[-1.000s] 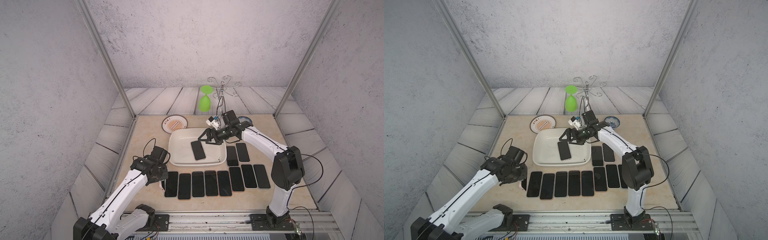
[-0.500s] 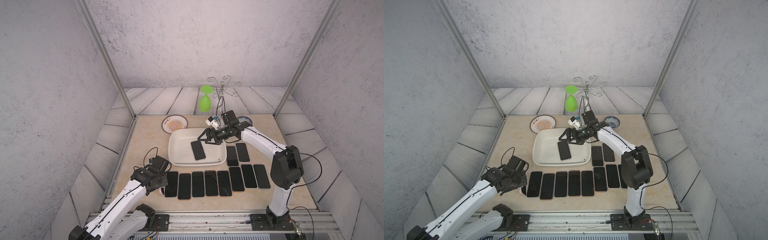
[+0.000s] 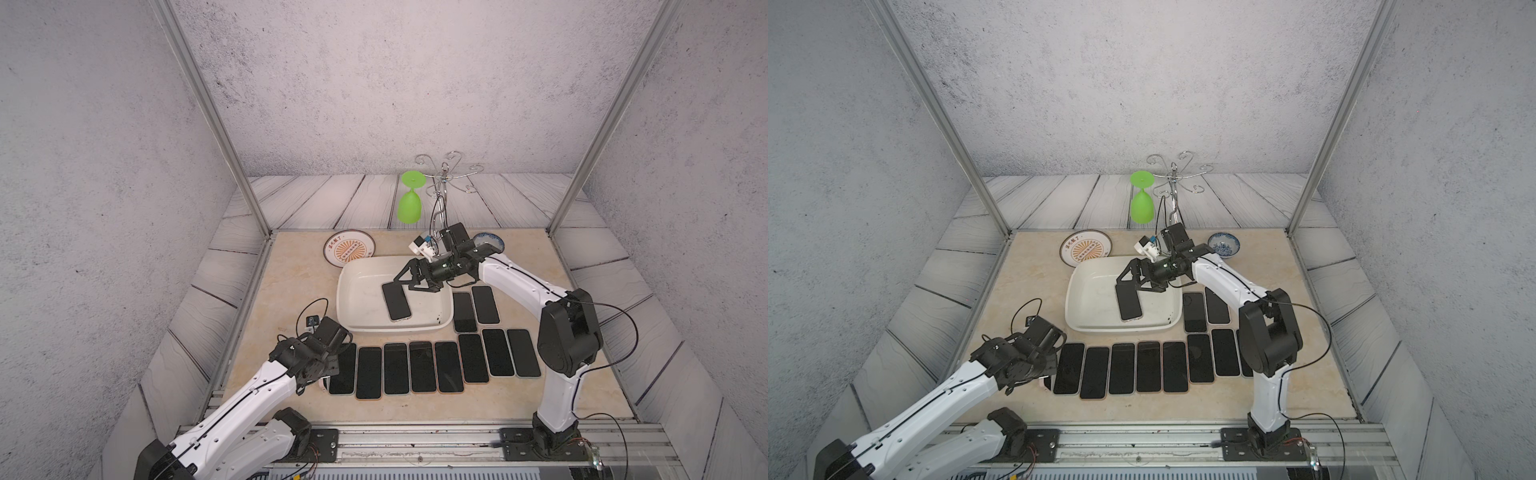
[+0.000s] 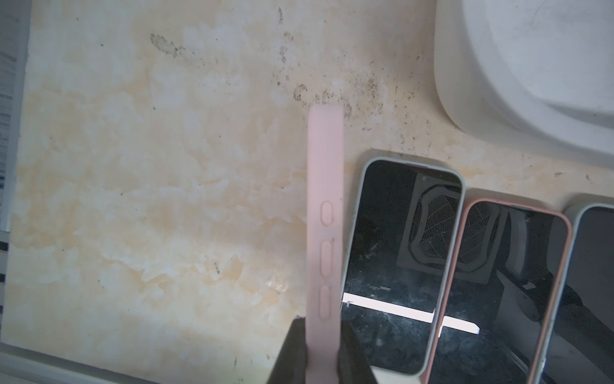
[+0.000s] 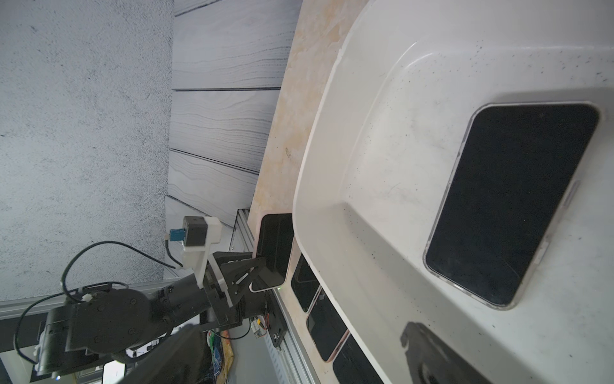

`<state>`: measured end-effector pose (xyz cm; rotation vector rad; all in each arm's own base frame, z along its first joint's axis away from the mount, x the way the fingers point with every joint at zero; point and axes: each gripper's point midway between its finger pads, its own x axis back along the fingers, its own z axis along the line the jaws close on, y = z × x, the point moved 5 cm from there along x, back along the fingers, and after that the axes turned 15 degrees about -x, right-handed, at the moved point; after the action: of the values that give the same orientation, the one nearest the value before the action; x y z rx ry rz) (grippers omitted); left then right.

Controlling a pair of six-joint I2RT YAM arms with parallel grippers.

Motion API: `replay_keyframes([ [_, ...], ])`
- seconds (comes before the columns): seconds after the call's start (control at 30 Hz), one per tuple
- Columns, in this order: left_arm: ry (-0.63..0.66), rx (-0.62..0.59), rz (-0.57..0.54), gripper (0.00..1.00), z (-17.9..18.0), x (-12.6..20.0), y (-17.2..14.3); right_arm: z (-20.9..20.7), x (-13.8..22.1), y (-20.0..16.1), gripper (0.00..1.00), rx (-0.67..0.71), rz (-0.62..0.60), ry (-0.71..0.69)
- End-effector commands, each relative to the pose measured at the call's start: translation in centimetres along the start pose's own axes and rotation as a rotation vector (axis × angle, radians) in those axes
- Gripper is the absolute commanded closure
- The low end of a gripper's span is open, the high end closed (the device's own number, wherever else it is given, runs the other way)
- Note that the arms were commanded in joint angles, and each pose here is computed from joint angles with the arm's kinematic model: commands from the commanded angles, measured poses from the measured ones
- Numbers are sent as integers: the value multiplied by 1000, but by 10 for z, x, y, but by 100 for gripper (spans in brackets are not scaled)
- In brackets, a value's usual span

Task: Take the phone out of the storage box
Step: Place the phone at the center of the board.

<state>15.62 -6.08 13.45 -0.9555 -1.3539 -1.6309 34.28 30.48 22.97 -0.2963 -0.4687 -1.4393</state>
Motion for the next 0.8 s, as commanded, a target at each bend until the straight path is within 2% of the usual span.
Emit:
replay_keyframes([
  [0.0, 50, -8, -24, 100, 3, 0, 1, -6, -6, -5, 1, -8, 39, 7],
  [0.13, 66, -15, -29, 99, 2, 0, -2, -8, -8, -6, 1, -10, 44, 1],
  [0.23, 98, -27, -41, 94, 2, 1, -5, -11, -10, -9, 1, -14, 55, -4],
  [0.37, 172, -11, -49, 72, 8, 6, -8, -10, -9, -9, 1, -9, 53, -7],
  [0.53, 221, 25, -51, 53, 16, 9, -9, -10, -11, -9, 1, -5, 54, -9],
  [0.57, 231, 38, -55, 47, 18, 9, -9, -10, -11, -9, 1, -6, 54, -11],
  [0.77, 264, 152, -46, 30, 33, 8, -6, -13, -13, -10, 1, -9, 59, -14],
])
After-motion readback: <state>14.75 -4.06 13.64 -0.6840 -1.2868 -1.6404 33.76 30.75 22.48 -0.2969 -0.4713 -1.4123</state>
